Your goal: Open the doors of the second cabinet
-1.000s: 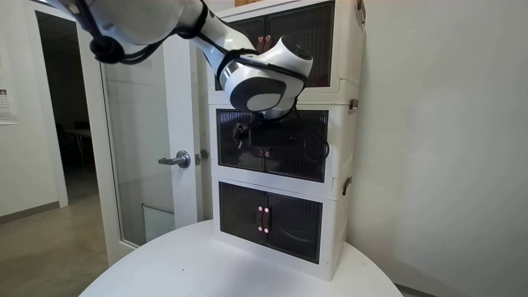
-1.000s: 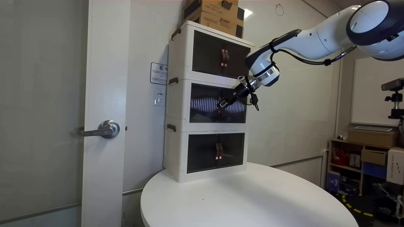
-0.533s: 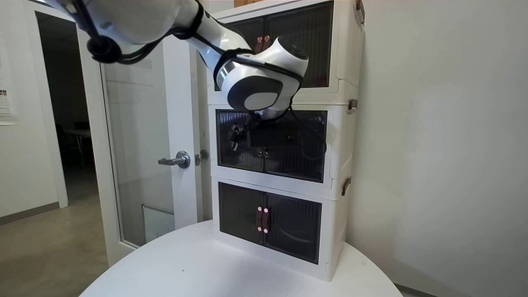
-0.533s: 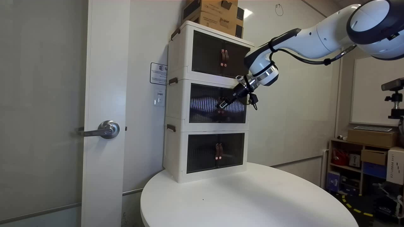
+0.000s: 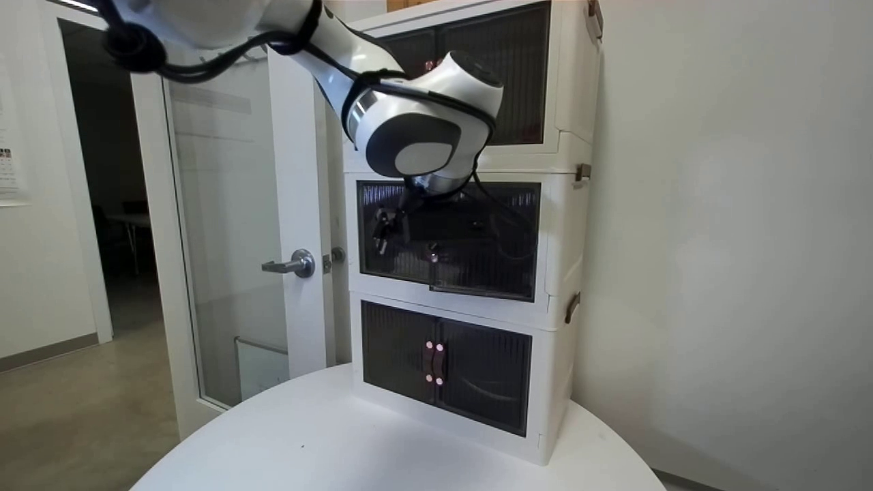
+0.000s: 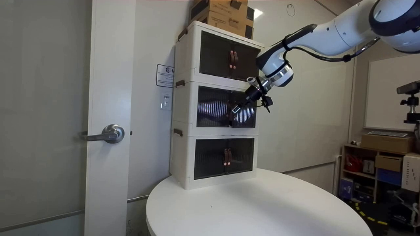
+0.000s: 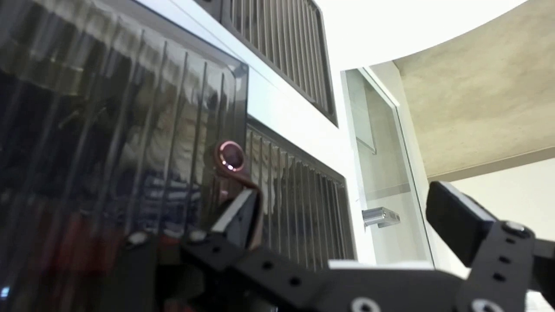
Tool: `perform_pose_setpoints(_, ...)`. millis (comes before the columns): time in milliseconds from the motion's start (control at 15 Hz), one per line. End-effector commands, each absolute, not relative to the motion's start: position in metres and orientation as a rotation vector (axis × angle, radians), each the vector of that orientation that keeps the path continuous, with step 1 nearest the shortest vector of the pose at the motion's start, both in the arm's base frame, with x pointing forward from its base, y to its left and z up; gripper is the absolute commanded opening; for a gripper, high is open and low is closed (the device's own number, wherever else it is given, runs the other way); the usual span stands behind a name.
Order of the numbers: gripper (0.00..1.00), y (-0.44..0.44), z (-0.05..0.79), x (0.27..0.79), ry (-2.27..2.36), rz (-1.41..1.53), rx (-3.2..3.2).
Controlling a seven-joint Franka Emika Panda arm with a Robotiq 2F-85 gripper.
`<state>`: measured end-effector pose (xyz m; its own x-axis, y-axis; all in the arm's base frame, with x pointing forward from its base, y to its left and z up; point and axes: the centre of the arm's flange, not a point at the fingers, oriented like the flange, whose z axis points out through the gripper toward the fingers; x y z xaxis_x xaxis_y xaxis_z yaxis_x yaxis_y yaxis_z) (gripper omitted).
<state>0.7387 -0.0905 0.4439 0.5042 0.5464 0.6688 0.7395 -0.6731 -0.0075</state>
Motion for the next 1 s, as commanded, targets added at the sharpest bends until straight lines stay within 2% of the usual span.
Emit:
perform_pose_setpoints(0,1.00,-0.043,0.429,0.688,-1.204,-0.751,-2.410)
perform_pose_setpoints(333,1.00,-0.053,0.430,0.653,-1.259,-0.669,-2.507)
perform_pose_setpoints(933,1.00,-0.095,0.445,0.622,-1.188,-0.676,-2.701)
